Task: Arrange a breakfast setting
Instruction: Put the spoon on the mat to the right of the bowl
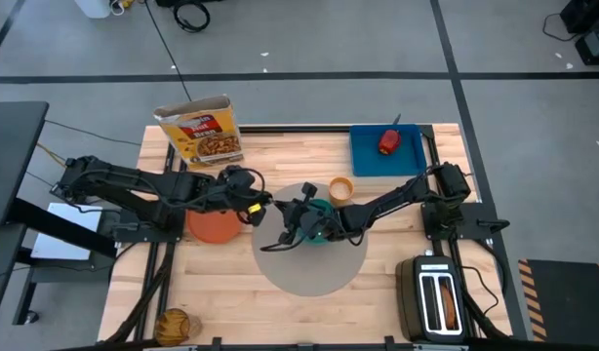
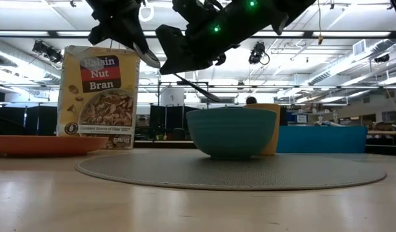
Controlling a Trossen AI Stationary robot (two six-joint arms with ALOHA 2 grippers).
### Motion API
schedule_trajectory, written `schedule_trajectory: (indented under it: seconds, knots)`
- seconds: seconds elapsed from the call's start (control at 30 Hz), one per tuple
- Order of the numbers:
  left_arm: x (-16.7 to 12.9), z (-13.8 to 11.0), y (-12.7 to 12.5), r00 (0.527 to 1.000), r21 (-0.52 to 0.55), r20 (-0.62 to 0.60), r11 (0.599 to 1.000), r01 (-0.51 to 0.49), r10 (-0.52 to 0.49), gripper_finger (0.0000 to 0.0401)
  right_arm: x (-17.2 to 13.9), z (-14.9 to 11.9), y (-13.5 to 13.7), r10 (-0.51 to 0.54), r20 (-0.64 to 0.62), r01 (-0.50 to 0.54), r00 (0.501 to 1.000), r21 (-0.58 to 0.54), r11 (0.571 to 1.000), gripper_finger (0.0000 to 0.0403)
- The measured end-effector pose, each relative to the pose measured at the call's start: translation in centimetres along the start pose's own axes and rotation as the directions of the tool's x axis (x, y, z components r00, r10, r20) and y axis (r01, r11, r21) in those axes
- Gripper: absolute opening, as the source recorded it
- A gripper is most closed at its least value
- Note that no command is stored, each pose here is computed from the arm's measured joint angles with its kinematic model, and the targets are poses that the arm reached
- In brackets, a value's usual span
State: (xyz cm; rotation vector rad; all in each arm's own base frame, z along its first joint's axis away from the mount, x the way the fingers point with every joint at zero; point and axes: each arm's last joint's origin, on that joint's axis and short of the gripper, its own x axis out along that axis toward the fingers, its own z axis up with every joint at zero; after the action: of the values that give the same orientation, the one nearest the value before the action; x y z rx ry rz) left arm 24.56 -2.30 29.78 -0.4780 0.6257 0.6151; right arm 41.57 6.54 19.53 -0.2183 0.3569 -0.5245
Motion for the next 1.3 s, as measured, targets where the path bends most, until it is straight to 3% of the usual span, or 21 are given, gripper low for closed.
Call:
schedule_trajectory:
  seconds: [0.2,0.33,0.47,0.57,0.73,0.9,1.17,1.3]
  knots:
    - [-3.1,1.5,0.3,0.991,0.064,0.021,0.99,0.127,-0.129,0.0133,-2.3,1.4,-0.2,0.036,-0.022,-0.035,0.999,0.041,0.999,0.0021]
    - [-7.2,2.6,0.6,0.963,0.145,0.129,0.965,0.219,-0.238,0.0149,-5.9,3.4,-1.3,0.097,-0.06,-0.088,0.993,0.133,0.987,0.0022]
    - [-10.2,2.1,1.3,0.94,0.221,0.214,0.951,0.219,-0.266,0.015,-10.0,4.3,-2.6,0.169,-0.158,-0.125,0.973,0.255,0.959,0.0022]
    - [-11.4,1.3,1.1,0.93,0.269,0.258,0.944,0.192,-0.263,0.015,-13.1,4.1,-3.4,0.19,-0.248,-0.095,0.95,0.351,0.932,0.0023]
    - [-12.0,-0.2,-0.2,0.922,0.356,0.299,0.925,0.13,-0.244,0.015,-17.1,2.0,-3.8,0.164,-0.445,0.082,0.881,0.483,0.872,0.0023]
    - [-11.5,-1.5,-1.8,0.925,0.407,0.326,0.912,0.05,-0.196,0.015,-18.1,-0.2,-3.5,0.108,-0.609,0.319,0.786,0.548,0.773,0.0023]
    - [-10.1,-2.8,-3.5,0.939,0.47,0.294,0.882,0.021,-0.179,0.015,-16.2,-3.9,-1.9,0.043,-0.838,0.627,0.544,0.44,0.643,0.0023]
    - [-9.7,-3.1,-3.7,0.944,0.489,0.285,0.872,0.006,-0.166,0.015,-14.9,-6.0,-0.3,0.027,-0.885,0.711,0.465,0.391,0.585,0.0023]
